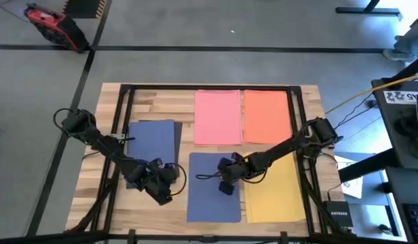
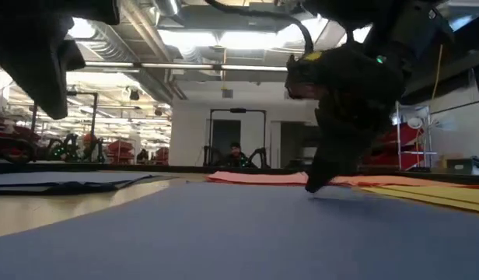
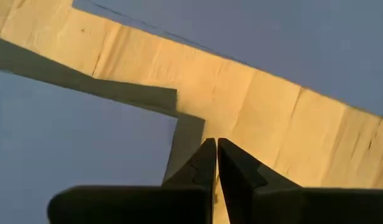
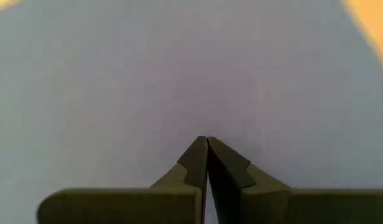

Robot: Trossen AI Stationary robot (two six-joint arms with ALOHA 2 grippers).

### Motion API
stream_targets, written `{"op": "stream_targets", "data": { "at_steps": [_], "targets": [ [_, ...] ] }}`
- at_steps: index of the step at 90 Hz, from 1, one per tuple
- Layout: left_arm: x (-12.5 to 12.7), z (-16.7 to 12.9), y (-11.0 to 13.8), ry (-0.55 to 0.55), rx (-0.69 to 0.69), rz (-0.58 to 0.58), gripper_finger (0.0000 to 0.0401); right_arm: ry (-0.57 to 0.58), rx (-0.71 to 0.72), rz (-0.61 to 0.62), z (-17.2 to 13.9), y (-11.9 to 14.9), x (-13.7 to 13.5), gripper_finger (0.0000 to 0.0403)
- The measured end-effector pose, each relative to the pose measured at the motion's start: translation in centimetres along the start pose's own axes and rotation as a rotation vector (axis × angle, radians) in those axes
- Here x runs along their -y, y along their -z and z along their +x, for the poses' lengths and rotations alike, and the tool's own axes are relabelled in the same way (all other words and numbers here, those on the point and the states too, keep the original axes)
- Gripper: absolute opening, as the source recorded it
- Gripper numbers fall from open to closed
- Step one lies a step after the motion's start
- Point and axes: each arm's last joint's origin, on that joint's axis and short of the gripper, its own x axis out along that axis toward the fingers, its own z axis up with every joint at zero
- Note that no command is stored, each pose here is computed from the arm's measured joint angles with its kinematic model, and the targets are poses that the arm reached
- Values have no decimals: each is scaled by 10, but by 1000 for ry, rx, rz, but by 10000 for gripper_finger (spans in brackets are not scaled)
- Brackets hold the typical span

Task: Organize paper
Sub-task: Put all of the blue paper at the lower center of the table

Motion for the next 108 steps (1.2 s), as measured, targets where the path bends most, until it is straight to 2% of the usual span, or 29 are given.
{"op": "stream_targets", "data": {
  "at_steps": [13, 25, 43, 56, 97, 108],
  "targets": [
    [-3, 3, 4, -13, -12, 73, 30, -6, -6, -27, -9, -6, -3, 1],
    [-8, 13, 11, -45, -26, 82, 61, -5, -13, -78, -15, -14, -9, 1],
    [-10, 30, 18, -127, -17, 112, 101, 72, 14, -113, -23, -23, -12, 1],
    [-8, 40, 20, -144, -13, 113, 118, 93, 17, -119, -24, -24, -11, 1],
    [-5, 63, 26, -209, -50, 156, 125, 111, 19, -124, -24, -24, -11, 1],
    [-6, 62, 26, -209, -59, 142, 107, 113, 21, -124, -24, -24, -11, 1]
  ]
}}
